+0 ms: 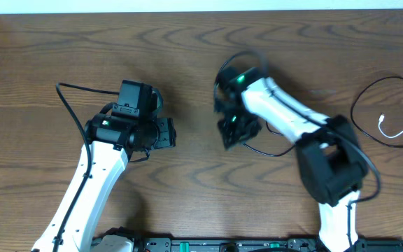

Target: Untangle cables

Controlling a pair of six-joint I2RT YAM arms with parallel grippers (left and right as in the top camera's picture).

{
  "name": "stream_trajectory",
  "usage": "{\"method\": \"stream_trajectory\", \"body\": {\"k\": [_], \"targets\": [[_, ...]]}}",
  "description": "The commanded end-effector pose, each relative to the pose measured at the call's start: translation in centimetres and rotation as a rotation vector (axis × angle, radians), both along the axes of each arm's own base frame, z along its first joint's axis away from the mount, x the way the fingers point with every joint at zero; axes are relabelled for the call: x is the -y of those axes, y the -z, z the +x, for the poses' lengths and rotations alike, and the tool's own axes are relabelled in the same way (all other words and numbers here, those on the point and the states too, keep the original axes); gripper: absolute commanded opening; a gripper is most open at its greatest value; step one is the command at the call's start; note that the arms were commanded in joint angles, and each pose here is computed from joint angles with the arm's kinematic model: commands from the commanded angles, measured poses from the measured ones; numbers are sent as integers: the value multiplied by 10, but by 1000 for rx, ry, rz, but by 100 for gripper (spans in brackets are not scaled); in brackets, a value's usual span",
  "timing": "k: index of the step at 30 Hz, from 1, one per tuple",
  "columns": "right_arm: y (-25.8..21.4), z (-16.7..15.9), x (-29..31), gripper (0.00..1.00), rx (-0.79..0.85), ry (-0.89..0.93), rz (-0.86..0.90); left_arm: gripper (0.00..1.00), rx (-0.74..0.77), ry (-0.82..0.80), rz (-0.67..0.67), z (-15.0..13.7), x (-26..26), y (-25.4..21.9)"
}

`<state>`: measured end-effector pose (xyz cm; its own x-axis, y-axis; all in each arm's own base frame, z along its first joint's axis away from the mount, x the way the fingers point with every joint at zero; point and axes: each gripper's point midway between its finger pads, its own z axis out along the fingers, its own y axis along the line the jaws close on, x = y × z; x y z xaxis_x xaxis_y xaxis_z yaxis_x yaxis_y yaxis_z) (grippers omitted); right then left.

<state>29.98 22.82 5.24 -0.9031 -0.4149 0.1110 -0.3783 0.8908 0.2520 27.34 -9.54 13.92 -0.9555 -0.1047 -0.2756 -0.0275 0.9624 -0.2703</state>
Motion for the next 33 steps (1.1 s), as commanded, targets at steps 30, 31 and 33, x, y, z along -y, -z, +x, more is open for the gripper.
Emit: {"method": "stream_trajectory", "body": {"k": [30, 31, 33], "targets": [[49, 17, 203, 68, 66, 693, -399, 59, -9, 3, 14, -2, -2, 5], [52, 16, 200, 62, 58, 703, -385, 59, -10, 3, 13, -2, -2, 5], [54, 14, 195, 47, 42, 705, -360, 59, -9, 4, 14, -2, -2, 5]]}}
